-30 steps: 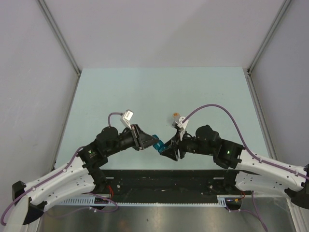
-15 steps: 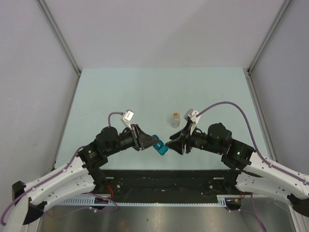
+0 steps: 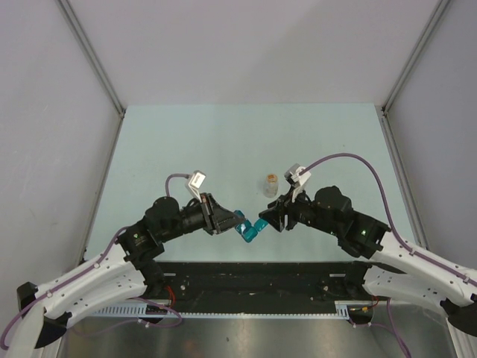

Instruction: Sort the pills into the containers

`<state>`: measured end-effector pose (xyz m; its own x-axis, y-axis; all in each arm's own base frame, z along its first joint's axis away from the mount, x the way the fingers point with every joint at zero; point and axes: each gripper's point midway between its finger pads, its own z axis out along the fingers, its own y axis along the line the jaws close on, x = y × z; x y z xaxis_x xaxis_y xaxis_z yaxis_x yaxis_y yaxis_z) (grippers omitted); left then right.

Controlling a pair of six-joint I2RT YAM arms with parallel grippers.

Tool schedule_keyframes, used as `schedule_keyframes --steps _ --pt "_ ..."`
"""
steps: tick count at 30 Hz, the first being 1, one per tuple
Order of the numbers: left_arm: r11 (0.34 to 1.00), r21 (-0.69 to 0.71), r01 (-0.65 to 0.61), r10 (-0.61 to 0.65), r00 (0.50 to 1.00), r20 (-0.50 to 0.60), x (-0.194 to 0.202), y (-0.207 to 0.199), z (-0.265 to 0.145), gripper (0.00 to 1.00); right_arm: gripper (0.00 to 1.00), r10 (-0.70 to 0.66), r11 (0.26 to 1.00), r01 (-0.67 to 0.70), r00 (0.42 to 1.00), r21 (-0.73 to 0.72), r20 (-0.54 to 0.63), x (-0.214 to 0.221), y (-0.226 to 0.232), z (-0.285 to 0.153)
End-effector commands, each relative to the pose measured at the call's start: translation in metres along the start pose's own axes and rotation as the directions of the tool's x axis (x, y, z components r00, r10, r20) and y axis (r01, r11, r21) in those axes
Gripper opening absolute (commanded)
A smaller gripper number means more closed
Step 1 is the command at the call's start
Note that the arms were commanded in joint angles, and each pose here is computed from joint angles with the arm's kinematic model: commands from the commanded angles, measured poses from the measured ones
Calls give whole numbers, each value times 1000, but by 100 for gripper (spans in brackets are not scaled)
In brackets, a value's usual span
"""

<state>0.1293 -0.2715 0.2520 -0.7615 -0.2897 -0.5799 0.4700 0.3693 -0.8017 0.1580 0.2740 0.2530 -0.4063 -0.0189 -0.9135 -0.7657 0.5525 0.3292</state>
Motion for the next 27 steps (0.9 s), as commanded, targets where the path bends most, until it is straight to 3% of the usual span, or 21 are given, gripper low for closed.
schedule_keyframes --steps 1,5,8,14,18,21,27 --pt "997 69 -33 31 999 31 -11 -22 -5 1 50 -22 998 23 999 51 -23 -1 -9 2" --pt "996 80 -40 38 999 35 -12 -24 -6 0 51 -23 996 28 998 82 -54 7 -16 9" --pt "996 73 -52 49 998 46 -12 -21 -6 1 52 -12 990 13 1000 144 -2 -5 -26 6" --pt "993 -85 -77 83 994 76 -9 28 8 3 51 -27 968 -8 991 251 133 -35 -42 -23" --pt "975 -173 -140 149 988 39 -1 68 29 4 51 -28 945 -13 992 327 122 -30 -57 -37" --pt "970 -170 -174 179 984 14 6 89 39 12 52 -19 935 -17 995 355 100 -22 -62 -44" --pt "950 -236 -206 213 977 2 4 128 41 0 53 1 913 -39 996 407 92 -15 -71 -59"
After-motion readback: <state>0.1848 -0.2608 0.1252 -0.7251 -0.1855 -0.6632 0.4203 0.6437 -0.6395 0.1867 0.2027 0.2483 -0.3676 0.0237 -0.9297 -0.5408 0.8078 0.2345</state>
